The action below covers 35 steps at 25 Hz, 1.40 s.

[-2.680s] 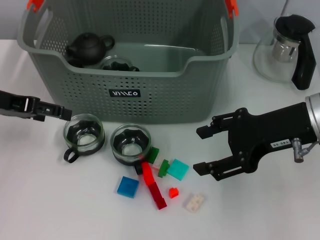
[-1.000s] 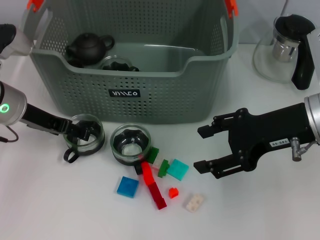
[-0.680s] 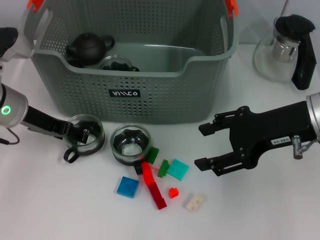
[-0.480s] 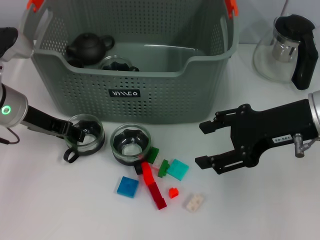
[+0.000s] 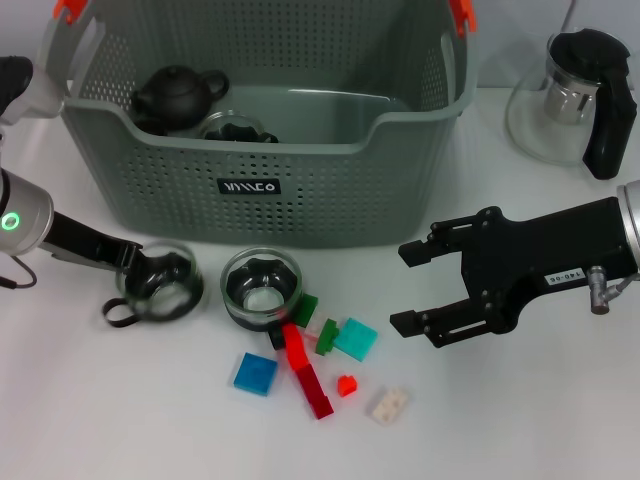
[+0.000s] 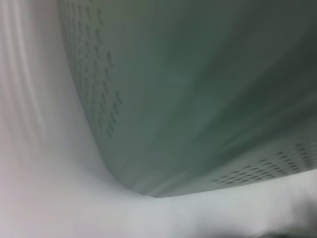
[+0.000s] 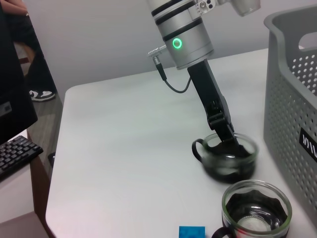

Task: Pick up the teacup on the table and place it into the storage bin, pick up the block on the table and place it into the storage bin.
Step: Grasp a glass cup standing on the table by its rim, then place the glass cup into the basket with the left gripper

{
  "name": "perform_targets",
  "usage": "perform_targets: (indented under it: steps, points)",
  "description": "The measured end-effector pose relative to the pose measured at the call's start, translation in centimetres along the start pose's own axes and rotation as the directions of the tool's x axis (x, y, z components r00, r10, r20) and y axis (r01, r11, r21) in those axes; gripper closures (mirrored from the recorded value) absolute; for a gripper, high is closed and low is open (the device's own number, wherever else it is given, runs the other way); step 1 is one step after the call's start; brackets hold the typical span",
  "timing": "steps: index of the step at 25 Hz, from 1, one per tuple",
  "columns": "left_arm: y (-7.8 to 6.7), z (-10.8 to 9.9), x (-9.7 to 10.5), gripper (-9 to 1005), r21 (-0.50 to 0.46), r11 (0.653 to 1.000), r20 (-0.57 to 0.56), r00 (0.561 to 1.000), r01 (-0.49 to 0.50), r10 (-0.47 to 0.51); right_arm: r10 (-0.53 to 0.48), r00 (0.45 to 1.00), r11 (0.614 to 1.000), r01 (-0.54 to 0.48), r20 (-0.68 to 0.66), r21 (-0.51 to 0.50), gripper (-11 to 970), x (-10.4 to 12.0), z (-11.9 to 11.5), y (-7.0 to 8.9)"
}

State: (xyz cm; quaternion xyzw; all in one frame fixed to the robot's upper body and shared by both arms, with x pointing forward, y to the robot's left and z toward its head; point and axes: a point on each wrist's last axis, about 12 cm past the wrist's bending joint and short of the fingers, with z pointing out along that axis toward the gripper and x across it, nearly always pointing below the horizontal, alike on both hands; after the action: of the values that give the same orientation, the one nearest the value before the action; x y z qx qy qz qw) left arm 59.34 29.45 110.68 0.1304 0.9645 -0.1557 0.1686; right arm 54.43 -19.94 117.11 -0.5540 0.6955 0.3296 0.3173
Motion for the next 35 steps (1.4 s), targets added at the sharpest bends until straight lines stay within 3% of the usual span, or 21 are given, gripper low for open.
perform_targets:
  steps: [4,10,16,19,24,27,35]
  points:
    - [0.1,-0.1,0.0,849,-0.003,1.0,0.0,1.0,0.001,-0.001,0.0,1.0,1.0,0.0,0.002,-0.001,136,0.0,0.0,0.0]
    - [0.2,-0.6,0.2,948,0.012,1.0,-0.005,1.0,-0.005,0.005,0.0,1.0,1.0,0.0,0.003,0.0,136,0.0,0.0,0.0]
    - [0.3,-2.8,0.5,950,0.045,0.999,0.017,1.0,-0.021,0.02,0.013,1.0,1.0,-0.013,0.01,0.011,138,0.2,-0.3,-0.2]
    - [0.5,-4.6,1.0,950,0.12,0.993,0.064,0.998,-0.019,0.011,0.025,1.0,1.0,-0.025,0.014,0.014,137,0.4,-0.4,-0.3]
    - [0.1,-8.7,1.8,949,0.316,0.945,0.182,0.983,-0.079,0.021,0.046,0.999,0.999,-0.046,0.015,0.007,136,0.9,-0.3,-0.3]
    - [-0.3,-10.5,1.6,949,0.383,0.915,0.242,0.97,-0.128,0.034,0.066,0.998,0.998,-0.066,0.012,-0.019,135,1.2,-0.2,-0.2]
    - [-1.9,-14.4,-1.4,948,0.445,0.859,0.357,0.93,-0.255,0.091,0.088,0.996,0.996,-0.087,0.014,-0.024,136,1.4,-0.4,-0.4]
